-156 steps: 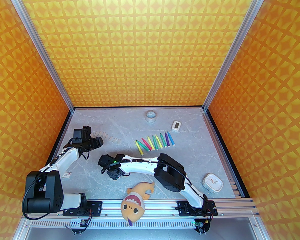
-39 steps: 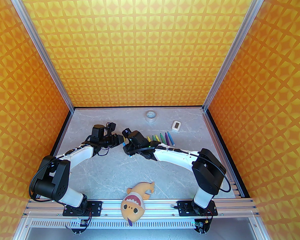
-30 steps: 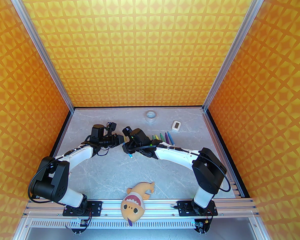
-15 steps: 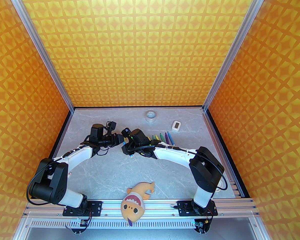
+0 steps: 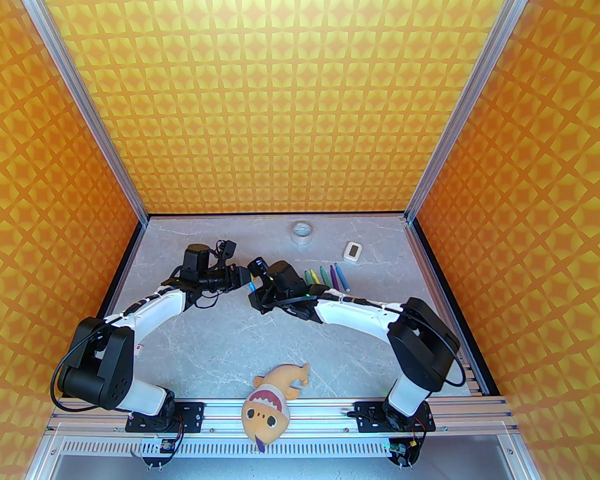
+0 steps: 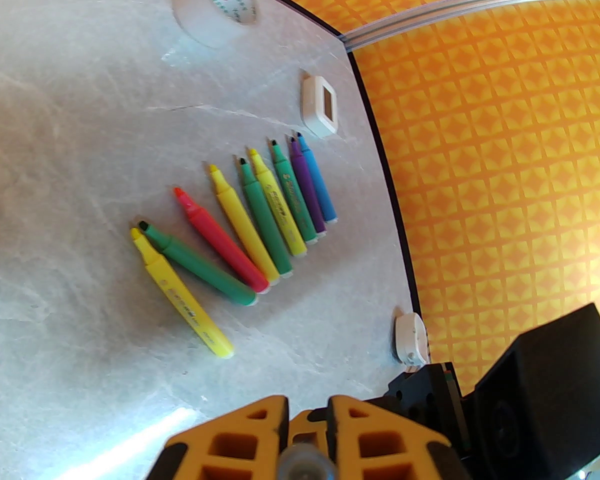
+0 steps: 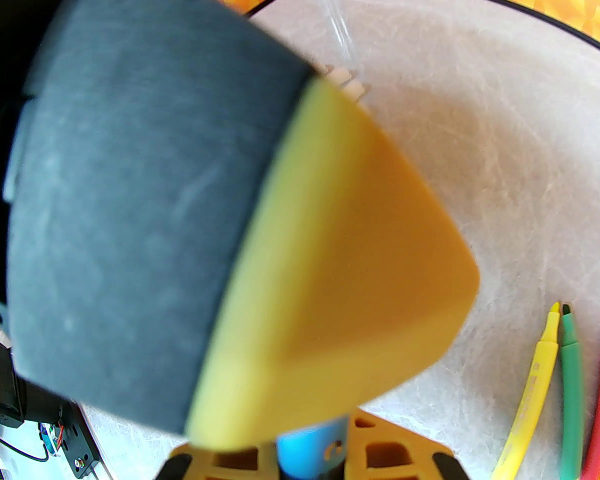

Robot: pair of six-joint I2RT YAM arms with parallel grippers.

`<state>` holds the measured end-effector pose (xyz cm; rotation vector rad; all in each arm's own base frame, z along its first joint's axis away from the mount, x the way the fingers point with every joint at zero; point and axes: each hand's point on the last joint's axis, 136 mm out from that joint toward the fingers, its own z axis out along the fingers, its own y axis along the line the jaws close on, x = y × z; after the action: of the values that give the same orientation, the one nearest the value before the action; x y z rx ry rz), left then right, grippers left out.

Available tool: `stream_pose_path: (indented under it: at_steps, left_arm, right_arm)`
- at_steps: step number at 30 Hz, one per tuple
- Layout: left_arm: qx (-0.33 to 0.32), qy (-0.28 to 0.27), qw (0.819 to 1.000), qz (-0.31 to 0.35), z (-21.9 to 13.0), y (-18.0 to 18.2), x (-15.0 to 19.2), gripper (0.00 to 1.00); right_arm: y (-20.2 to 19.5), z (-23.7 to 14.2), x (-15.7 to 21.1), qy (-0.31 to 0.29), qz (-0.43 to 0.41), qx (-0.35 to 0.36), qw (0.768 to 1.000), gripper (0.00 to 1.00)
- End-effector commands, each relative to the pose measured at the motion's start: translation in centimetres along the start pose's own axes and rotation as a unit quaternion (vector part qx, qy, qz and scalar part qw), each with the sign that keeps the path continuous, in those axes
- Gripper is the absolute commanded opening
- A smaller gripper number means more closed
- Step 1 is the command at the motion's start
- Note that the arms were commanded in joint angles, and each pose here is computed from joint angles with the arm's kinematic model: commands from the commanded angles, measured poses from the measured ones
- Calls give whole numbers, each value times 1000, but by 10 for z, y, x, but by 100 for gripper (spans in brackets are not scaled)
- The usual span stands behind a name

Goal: Open the pen caps

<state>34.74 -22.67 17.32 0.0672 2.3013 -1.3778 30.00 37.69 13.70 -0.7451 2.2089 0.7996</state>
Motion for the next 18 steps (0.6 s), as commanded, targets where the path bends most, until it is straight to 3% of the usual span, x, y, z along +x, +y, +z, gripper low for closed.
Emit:
stream_pose_path:
  at_steps: [1,10,18]
  left_arm:
    - [-35,-74,996,23,-17,4,-43,0]
    - [-45,-91,995,7,-23,11,-55,0]
    - [-66,-113,991,-4,-49,22,-64,0]
  right_arm:
    - [-4,-9,43,62,1,3,998,1]
    - [-8,-17,60,64,-6,3,998,0]
    - [-6,-28,67,52,-24,-5,998,0]
